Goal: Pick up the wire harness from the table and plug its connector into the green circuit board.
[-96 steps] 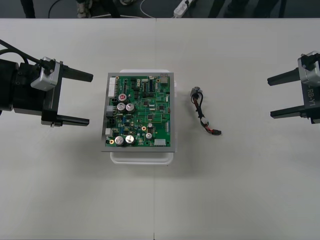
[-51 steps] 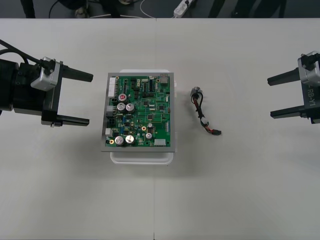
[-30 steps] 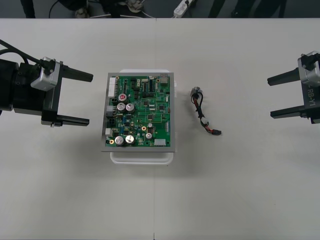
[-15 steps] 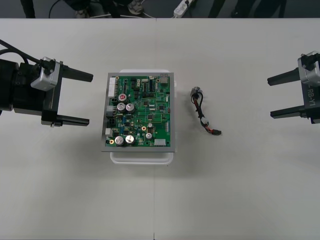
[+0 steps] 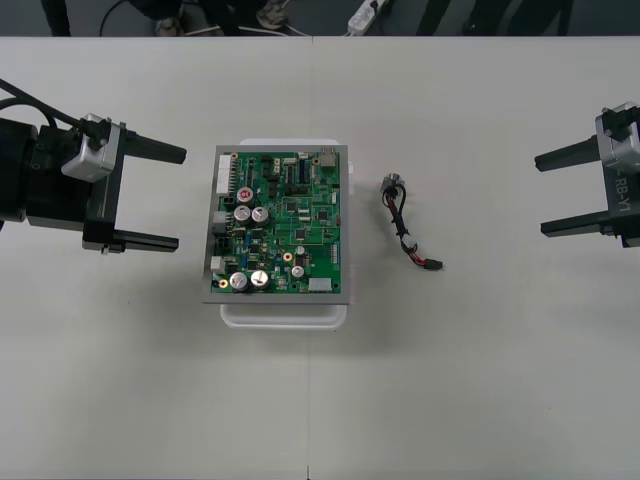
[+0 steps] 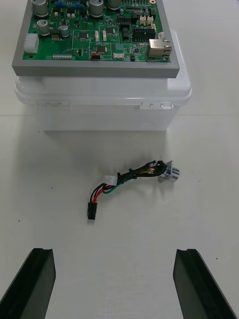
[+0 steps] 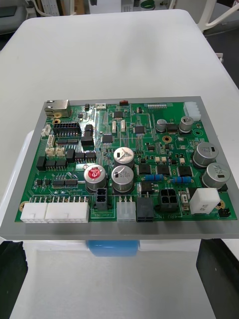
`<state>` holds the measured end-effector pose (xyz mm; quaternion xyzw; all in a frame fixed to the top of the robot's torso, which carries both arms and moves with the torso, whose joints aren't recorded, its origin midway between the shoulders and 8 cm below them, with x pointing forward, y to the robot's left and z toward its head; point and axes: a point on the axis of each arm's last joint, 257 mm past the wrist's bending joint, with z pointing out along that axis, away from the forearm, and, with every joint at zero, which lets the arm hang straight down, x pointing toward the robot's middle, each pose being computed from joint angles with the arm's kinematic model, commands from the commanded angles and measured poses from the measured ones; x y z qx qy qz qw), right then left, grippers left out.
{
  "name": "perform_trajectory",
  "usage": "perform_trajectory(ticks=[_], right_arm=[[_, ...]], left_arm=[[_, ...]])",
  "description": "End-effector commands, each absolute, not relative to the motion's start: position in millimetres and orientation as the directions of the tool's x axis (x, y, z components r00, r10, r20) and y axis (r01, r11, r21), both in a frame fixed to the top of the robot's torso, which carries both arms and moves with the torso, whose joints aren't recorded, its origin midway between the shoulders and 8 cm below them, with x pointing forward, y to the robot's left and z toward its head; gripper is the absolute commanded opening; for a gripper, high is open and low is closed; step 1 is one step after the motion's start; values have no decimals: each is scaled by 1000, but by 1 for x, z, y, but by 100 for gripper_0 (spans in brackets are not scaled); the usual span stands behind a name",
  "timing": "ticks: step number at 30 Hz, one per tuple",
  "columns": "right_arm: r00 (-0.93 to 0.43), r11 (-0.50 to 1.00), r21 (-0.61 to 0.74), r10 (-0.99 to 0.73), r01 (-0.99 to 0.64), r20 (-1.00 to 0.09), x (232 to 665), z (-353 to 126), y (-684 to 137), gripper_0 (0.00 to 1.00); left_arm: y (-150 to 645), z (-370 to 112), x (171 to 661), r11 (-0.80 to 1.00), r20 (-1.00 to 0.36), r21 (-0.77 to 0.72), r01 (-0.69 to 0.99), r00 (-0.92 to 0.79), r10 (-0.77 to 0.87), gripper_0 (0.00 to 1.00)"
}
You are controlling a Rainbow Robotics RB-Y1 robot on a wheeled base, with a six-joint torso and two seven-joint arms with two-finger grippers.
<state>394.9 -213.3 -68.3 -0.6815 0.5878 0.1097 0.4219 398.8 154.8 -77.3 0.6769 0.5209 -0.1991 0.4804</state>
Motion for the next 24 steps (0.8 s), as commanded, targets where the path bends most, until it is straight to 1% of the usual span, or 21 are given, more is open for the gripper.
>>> perform_trajectory(ticks=[1,5,14,24], right_arm=[[288,54,-443,-689,-895,-665,391,-68,-204,69],[295,55,-444,-675,-894,-677,390,-62,-199,69],[277,61,-426,-675,-903,-684,389,-65,-197,69],[268,19,-401,-714,-916,-647,387,-80,-190,69]], left_arm=[[161,-80,390,-62,-732,461,885,420,536,100],[161,-80,390,-62,-732,461,885,420,536,100],[161,-80,390,-62,-732,461,885,420,536,100],[161,-80,390,-62,-732,461,885,420,536,100]])
